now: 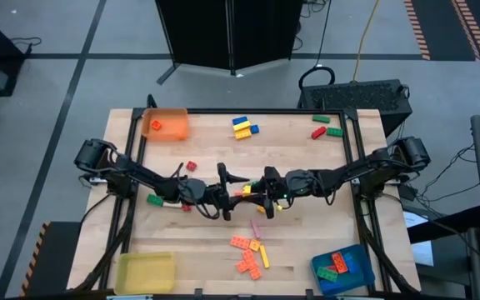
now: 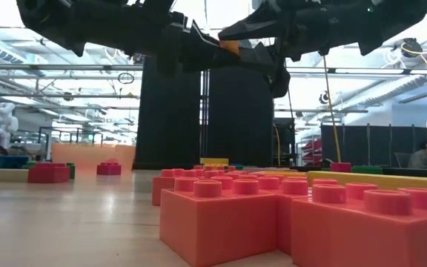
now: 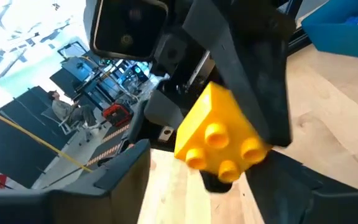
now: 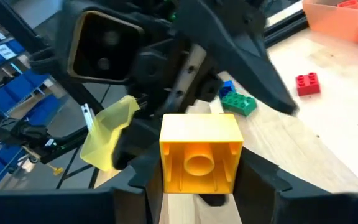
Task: Sort blocks by size
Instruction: Put the yellow 4 stud game piece into the orange bin
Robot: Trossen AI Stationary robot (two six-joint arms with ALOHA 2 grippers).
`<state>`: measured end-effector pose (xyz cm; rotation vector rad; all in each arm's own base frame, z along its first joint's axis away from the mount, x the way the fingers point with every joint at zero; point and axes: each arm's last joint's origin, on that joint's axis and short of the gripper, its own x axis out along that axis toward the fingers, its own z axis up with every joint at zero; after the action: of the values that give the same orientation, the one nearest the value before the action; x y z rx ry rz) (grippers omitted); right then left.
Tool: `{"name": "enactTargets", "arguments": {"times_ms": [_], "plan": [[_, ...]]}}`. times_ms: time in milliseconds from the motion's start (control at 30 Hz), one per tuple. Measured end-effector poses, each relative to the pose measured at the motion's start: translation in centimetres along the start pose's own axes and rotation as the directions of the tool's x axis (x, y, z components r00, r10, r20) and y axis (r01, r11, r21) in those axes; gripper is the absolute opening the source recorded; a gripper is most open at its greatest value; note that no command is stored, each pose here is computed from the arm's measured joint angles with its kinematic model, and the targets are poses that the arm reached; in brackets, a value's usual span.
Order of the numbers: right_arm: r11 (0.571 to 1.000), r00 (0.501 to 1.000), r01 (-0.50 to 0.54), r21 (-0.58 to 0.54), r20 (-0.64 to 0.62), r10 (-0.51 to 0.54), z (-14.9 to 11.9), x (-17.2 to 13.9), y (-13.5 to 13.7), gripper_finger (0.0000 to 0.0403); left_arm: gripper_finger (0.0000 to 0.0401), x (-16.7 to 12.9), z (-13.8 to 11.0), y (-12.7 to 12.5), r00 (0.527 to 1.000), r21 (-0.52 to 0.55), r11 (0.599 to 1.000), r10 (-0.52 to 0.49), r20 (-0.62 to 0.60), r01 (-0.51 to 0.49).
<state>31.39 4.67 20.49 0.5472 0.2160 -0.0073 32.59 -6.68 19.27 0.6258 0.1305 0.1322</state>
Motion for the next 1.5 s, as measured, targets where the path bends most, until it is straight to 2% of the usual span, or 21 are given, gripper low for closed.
{"name": "enactTargets", "arguments": {"times_ms": [100,300,867,1233,1500], "plan": [[1.000,1.000,0.011,0.005,0.000,-0.011,0.1,0.0,-0.2,0.0140,0.0267,-0.2,0.4,-0.3,1.000,0.035,0.999,-0.009,0.023,0.008],[1.000,1.000,0.012,0.008,0.005,-0.012,0.1,0.0,-0.3,0.0140,0.0266,-0.4,0.8,-0.6,0.998,0.057,0.998,-0.035,0.057,0.032],[1.000,1.000,-0.018,0.023,0.008,0.018,0.0,0.0,0.2,0.0142,0.0170,-0.3,0.7,-0.7,0.998,0.079,0.996,-0.037,0.041,0.034],[0.997,0.996,-0.056,-0.058,0.071,0.060,0.4,-0.1,0.8,0.0194,0.0163,-0.4,0.8,-0.5,1.000,0.056,0.998,0.001,0.029,-0.003],[0.999,0.997,-0.046,-0.013,0.066,0.046,0.6,-0.2,0.6,0.0221,0.0162,-0.5,0.7,-0.5,0.997,0.057,0.996,0.073,-0.031,-0.071]]}}
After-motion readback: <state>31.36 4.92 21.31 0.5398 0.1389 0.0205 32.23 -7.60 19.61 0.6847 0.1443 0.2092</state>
